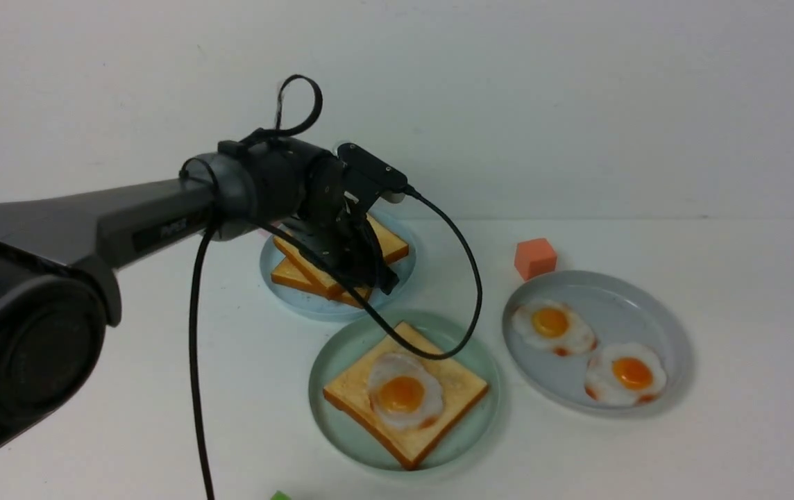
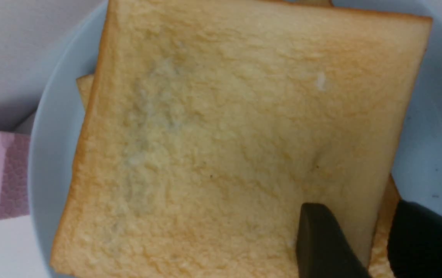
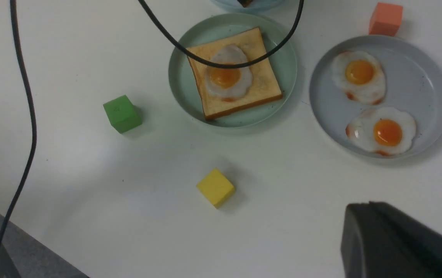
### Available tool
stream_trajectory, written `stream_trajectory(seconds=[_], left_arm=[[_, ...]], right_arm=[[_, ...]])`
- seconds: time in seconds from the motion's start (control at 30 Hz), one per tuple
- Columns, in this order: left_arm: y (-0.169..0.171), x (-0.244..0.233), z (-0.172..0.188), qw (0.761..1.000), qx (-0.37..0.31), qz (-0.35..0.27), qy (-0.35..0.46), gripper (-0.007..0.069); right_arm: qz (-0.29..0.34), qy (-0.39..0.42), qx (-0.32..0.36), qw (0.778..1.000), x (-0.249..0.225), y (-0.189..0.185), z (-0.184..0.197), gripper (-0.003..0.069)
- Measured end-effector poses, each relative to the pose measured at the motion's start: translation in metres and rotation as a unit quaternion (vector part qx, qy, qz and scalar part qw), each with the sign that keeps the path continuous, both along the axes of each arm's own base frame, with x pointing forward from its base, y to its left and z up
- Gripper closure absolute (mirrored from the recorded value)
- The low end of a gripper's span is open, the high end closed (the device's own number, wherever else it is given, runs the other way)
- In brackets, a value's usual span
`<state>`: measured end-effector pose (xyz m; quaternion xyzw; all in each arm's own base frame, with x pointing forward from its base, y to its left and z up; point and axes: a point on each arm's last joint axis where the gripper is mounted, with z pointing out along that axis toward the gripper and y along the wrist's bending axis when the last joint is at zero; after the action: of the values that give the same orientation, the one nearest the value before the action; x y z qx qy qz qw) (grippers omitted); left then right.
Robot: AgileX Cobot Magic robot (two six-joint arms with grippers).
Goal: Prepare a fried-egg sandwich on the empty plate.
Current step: Use the left arm to grab a slice of bread, then use the left arm to place a slice of bread on the fried egg in the middle
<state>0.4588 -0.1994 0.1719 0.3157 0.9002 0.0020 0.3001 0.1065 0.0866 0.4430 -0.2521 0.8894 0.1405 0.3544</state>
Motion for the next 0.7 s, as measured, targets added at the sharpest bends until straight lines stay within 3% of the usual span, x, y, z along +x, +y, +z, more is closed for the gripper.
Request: stream_trajectory(seconds=[0.17, 0.23, 0.37, 0.57, 0.7], left_arm=[[0.0, 0.002, -0.001, 1.0, 0.003, 0.0, -0.004, 0.0585], [0.0, 0.002, 0.002, 1.0, 0.005, -0.003, -0.007, 0.0618], [0.003, -0.004, 0.027, 1.0, 0.001, -0.001, -0.012, 0.062], [0.012, -0.056, 0.134, 0.997, -0.066, 0.023, -0.034, 0.062], [-0.008, -0.107, 0.144, 0.997, -0.073, -0.002, -0.017, 0.062]], right_arm=[[0.003, 0.005, 0.005, 1.0, -0.001, 0.001, 0.0, 0.0634], [0.005, 0.007, 0.008, 1.0, -0.001, 0.001, 0.0, 0.0634], [0.005, 0.006, 0.008, 1.0, -0.001, 0.001, 0.0, 0.0629], [-0.003, -0.006, -0.003, 1.0, 0.0, -0.002, 0.001, 0.062], [-0.008, -0.022, -0.001, 1.0, -0.006, -0.009, 0.004, 0.0613]])
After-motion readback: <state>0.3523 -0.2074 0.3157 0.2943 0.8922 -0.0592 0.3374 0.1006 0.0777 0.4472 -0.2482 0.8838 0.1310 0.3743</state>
